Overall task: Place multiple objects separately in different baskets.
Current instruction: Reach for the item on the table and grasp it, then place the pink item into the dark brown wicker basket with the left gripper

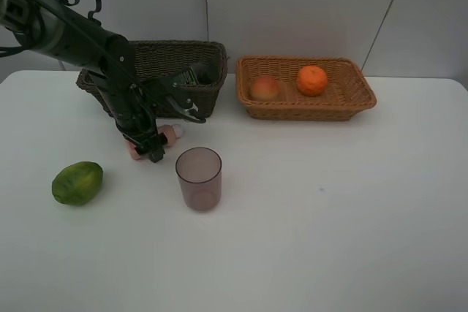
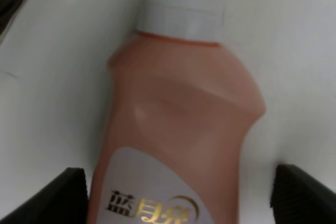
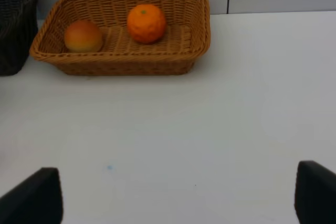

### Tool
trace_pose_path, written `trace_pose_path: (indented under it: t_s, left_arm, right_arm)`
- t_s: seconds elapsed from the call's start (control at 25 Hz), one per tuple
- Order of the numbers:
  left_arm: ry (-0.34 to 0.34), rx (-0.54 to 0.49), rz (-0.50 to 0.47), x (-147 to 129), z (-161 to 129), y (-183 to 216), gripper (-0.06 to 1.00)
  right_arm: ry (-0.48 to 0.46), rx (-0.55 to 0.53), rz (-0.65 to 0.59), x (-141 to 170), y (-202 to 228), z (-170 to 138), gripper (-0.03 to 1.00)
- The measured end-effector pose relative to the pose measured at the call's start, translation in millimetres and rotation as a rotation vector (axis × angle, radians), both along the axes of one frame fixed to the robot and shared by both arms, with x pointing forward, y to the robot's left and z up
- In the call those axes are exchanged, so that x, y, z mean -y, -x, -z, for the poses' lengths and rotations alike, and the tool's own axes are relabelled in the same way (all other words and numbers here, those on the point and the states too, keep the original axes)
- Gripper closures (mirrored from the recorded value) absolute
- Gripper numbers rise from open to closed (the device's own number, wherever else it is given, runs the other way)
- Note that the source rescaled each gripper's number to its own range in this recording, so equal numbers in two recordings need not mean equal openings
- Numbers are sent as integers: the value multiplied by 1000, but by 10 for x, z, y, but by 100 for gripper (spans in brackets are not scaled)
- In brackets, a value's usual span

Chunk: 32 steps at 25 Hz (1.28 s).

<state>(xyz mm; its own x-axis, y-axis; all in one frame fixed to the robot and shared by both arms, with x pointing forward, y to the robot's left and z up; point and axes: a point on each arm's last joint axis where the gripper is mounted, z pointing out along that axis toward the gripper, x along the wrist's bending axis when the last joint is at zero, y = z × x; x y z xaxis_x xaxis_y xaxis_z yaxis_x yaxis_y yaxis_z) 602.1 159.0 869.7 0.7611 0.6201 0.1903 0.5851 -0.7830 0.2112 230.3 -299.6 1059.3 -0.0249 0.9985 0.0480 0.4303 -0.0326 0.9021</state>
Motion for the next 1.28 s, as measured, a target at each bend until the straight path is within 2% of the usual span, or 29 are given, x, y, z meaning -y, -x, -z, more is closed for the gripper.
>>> trace_pose_path:
  t_s: [0.08,0.12,1.04,1.16,1.28]
  left_arm:
    - [1,0,-4,0,0,0,24]
    - [1,0,-4,0,0,0,28]
    - [-9,-18,-6,-10,-10,18,28]
    - [-23,-42,-17,-38,-192,72,28]
    - [-9,-60,-51,-54,-397,136,28]
  right_arm:
    - [0,0,0,0,0,0,3]
    - [0,0,0,0,0,0,3]
    - [0,0,0,0,0,0,3]
    - [0,0,0,0,0,0,3]
    - [0,0,0,0,0,0,3]
